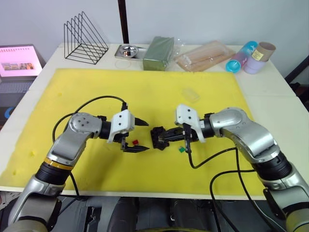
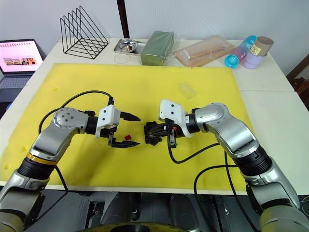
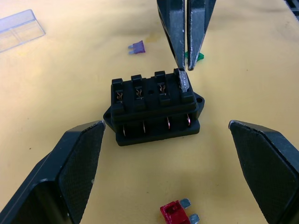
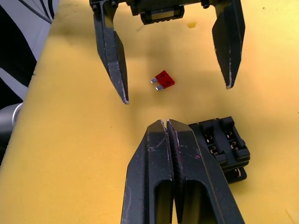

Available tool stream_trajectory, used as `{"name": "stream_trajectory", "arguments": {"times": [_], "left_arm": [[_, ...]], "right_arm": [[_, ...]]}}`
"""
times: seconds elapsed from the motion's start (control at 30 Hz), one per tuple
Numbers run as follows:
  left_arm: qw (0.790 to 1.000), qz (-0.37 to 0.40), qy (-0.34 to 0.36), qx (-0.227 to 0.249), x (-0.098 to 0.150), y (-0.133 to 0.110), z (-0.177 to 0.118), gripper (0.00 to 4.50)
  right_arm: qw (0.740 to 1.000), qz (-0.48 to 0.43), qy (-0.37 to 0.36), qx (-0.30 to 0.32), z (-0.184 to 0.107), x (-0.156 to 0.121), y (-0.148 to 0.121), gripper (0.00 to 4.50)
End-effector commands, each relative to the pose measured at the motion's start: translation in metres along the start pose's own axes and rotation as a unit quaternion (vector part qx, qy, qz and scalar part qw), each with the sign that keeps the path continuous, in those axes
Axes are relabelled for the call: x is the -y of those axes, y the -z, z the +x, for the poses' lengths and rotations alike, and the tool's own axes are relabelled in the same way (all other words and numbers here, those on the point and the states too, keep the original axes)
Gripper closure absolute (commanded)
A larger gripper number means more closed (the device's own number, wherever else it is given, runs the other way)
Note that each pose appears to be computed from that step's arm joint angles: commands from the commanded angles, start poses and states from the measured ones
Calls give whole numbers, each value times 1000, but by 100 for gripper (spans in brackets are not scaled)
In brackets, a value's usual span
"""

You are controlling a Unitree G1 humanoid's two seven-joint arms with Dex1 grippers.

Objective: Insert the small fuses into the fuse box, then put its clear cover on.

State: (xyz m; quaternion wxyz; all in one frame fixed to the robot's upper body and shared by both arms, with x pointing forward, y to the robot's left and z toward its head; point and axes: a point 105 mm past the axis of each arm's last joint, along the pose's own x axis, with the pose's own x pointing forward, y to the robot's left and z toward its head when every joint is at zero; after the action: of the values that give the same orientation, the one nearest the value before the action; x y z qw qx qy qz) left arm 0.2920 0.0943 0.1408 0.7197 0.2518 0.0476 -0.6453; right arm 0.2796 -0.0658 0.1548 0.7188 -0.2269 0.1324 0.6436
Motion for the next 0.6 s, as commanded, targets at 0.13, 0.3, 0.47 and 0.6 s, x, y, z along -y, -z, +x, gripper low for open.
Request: {"name": "stream_trajectory", "arguments": {"times": [0.13,0.3,0.47,0.6], "left_arm": [[1000,24,-5,6,-4,-9,-1,0],[1000,25,-5,5,-4,-9,-1,0],[1000,25,-6,6,-4,-10,-1,0],[1000,25,-6,6,-4,-10,-1,0]], "right_arm": [[1000,-6,1,-8,2,1,8,447],[1000,1,0,-31,4,2,25,447],[999,2,-2,-49,6,1,40,447],[999,1,-6,-51,6,-1,43,447]]}}
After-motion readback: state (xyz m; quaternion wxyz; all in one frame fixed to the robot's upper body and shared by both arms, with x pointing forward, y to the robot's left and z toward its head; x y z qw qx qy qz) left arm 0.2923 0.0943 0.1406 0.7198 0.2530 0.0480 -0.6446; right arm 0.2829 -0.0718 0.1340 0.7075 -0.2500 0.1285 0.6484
